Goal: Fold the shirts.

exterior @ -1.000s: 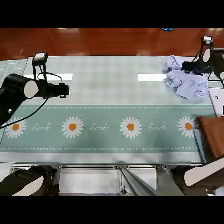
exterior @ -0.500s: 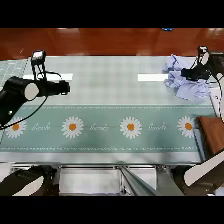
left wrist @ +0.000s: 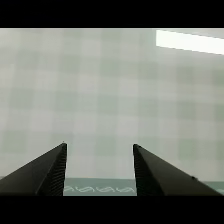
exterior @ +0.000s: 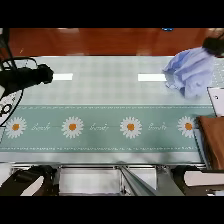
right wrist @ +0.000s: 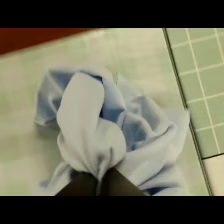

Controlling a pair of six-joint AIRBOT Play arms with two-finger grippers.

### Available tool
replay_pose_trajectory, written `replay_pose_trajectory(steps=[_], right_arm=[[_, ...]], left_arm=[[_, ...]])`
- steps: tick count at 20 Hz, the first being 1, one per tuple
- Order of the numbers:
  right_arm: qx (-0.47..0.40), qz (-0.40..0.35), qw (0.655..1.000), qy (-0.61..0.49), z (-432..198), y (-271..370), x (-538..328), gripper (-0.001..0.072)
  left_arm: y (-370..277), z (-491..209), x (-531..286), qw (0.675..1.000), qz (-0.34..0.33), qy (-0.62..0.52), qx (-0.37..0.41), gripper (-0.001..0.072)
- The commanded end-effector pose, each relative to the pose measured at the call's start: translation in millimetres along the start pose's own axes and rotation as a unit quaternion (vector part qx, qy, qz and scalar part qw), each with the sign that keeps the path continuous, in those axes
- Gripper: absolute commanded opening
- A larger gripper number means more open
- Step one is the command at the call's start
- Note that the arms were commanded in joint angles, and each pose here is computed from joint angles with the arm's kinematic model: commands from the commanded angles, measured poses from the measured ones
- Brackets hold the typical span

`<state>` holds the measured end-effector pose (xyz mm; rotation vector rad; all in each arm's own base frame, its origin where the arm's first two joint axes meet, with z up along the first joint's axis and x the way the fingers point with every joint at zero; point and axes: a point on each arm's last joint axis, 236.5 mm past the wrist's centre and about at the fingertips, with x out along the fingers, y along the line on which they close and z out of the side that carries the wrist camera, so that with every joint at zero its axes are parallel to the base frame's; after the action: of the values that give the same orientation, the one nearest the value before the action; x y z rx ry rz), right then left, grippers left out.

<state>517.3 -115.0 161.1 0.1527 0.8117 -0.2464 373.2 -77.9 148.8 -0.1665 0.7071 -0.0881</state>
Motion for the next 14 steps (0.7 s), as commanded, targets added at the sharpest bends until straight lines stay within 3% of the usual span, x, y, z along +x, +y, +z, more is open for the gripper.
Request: replay_pose_trajectory(steps=[1, 6, 10, 14], right_arm=[[-0.017, 0.04, 0.991, -0.123, 50, 26, -97, 0.0026], [-0.082, 0.102, 0.958, -0.256, 91, 85, -223, 0.0026], [-0.124, 0.154, 0.934, -0.298, 90, 128, -297, 0.0026], [-0.161, 0.192, 0.937, -0.244, 50, 159, -306, 0.0026]], left_arm=[[-41, -45, -31, 0.996, -0.059, 0.068, 0.017, 0.0507], [-76, -69, -37, 0.99, -0.098, 0.087, 0.059, 0.0506], [-34, -52, -28, 0.996, -0.04, 0.07, 0.021, 0.0506], [6, -39, -25, 0.998, 0.003, 0.058, -0.021, 0.0506]])
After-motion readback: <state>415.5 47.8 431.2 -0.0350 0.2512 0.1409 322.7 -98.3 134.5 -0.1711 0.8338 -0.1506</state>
